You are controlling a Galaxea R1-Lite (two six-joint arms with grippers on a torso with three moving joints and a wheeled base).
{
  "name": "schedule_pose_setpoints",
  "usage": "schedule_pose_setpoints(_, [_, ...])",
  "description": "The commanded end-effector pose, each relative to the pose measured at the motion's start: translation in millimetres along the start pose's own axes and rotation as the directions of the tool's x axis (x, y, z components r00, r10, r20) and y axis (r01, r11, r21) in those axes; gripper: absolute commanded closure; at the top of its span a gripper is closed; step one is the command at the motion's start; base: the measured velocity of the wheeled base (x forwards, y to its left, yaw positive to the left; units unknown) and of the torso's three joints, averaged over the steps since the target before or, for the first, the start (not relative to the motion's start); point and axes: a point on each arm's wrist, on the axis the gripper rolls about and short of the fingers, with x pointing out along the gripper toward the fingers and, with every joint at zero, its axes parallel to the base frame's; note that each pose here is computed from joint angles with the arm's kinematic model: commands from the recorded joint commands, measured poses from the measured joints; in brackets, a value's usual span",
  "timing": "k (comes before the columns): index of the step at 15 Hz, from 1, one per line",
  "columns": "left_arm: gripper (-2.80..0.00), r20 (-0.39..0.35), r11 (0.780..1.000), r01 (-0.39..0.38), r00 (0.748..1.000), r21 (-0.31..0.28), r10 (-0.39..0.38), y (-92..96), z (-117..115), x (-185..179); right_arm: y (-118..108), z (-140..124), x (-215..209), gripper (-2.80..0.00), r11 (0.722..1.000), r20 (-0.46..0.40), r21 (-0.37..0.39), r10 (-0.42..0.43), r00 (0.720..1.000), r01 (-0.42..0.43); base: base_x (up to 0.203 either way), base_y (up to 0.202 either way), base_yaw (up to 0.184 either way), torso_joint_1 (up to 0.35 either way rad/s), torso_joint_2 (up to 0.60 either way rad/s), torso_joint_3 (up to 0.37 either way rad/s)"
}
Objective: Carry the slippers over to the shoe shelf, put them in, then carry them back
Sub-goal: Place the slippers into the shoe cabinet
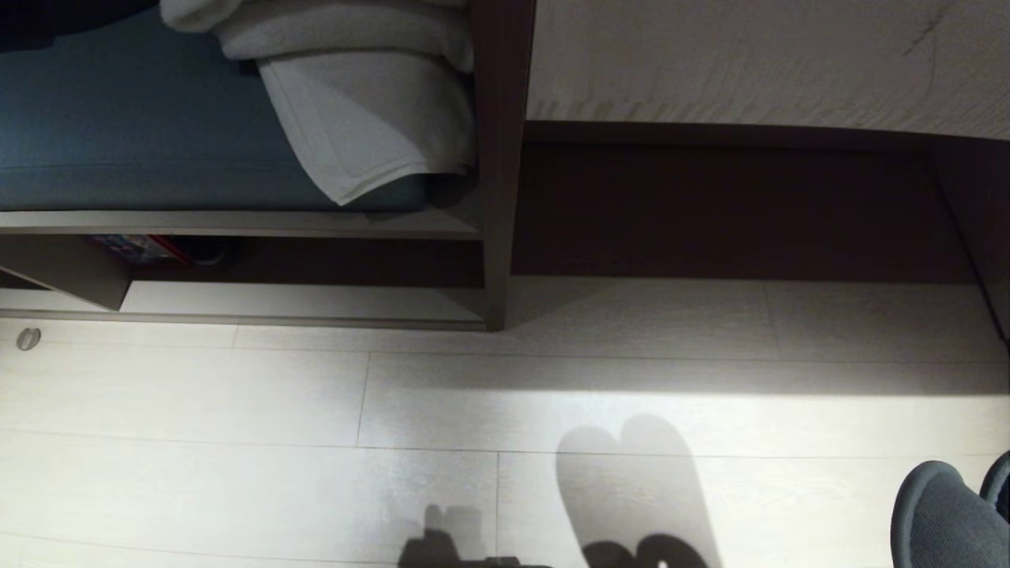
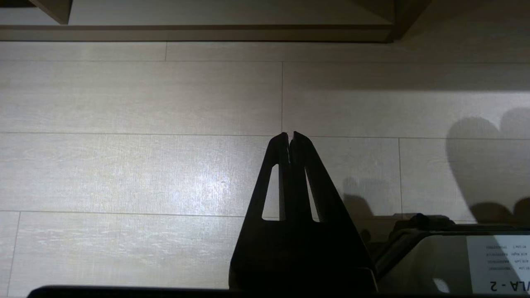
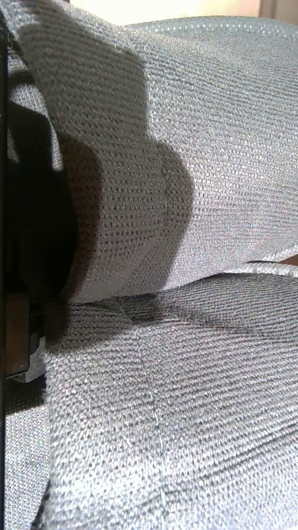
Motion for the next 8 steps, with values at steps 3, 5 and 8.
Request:
schedule_pose_setpoints(3, [0.0, 0.001, 1.0, 0.0, 1.0, 0.0, 0.0, 0.0, 0.2, -0.1, 0.0, -0.2, 0.2, 0.0, 1.0, -0.002, 0.0, 0.001, 1.0, -0.001, 0.0, 0.0, 0.0, 0.003, 0.0, 0.202])
schedule_pose_setpoints(5, [0.0, 0.001, 1.0, 0.0, 1.0, 0.0, 0.0, 0.0, 0.2, -0.1, 0.0, 0.1, 0.2, 0.0, 1.0, -0.001, 0.0, 0.0, 1.0, 0.0, 0.0, 0.0, 0.0, 0.0, 0.0, 0.205])
schedule_pose_setpoints(8, [0.0, 0.001, 1.0, 0.0, 1.0, -0.001, 0.0, 0.0, 0.2, 0.0, 0.0, -0.2, 0.3, 0.0, 1.0, -0.003, 0.0, 0.001, 1.0, -0.001, 0.0, 0.0, 0.0, -0.001, 0.0, 0.192])
